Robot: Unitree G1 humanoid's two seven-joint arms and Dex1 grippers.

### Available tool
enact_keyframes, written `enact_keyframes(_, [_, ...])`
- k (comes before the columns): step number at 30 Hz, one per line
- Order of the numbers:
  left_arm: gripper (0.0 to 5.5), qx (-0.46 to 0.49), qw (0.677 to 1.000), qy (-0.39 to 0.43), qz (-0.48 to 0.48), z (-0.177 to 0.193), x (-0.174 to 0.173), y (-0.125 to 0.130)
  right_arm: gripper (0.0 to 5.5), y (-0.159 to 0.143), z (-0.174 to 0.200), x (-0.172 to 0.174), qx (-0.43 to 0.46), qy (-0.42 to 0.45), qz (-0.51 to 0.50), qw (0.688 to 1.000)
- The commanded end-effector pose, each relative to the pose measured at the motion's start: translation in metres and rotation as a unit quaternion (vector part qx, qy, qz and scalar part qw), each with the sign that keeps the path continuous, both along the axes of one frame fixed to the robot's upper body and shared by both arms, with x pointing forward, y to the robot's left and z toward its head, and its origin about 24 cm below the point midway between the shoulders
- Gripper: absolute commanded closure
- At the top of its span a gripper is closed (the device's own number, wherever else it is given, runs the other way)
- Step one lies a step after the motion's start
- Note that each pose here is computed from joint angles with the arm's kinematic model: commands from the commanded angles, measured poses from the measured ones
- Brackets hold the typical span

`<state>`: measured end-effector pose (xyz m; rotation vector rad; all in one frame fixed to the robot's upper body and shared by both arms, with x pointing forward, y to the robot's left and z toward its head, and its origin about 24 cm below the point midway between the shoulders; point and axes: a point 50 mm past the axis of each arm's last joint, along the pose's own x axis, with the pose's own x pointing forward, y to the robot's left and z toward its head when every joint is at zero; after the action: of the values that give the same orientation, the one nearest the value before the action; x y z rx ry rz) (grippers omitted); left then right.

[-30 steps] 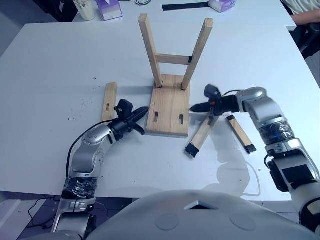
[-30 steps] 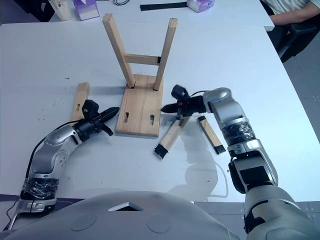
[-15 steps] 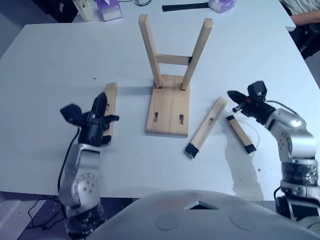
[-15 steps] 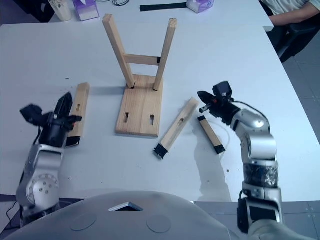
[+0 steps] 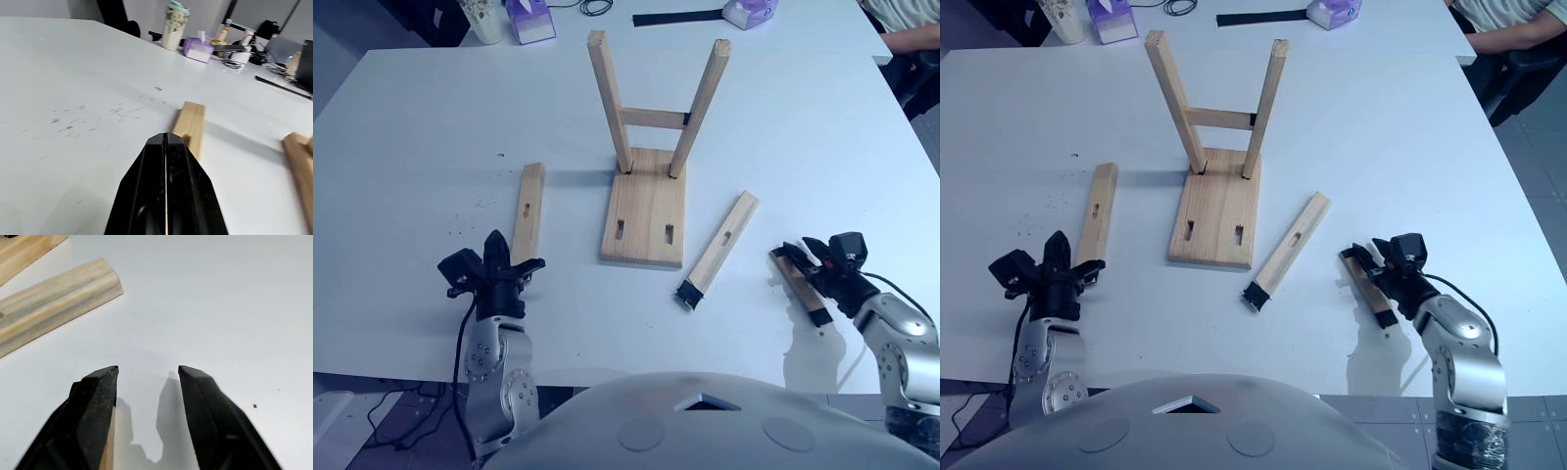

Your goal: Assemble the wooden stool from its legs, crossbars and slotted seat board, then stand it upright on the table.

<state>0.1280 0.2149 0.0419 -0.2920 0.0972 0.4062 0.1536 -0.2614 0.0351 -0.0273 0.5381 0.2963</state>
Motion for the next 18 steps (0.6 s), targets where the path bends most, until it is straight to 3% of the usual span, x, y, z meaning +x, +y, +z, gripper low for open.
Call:
enact_keyframes(1, [5.50,0.000,0.999,0.005,0.041,-0.001,-0.017,0.002,2.92,-0.001,0.016,0.010,0.036,0.006,0.022,0.999])
enact_keyframes(6, [5.50,-0.002,0.998,0.000,0.071,-0.003,-0.025,0.001,2.92,0.000,0.047,0.032,0.076,0.021,0.102,0.992])
enact_keyframes(13, [5.50,-0.008,0.994,0.006,0.113,-0.010,-0.045,-0.001,2.92,-0.057,0.049,0.013,0.000,0.143,0.197,0.970])
enact_keyframes(18, [5.50,-0.008,0.990,0.013,0.143,-0.018,-0.054,-0.003,2.92,-0.050,0.060,0.016,0.017,0.158,0.263,0.952])
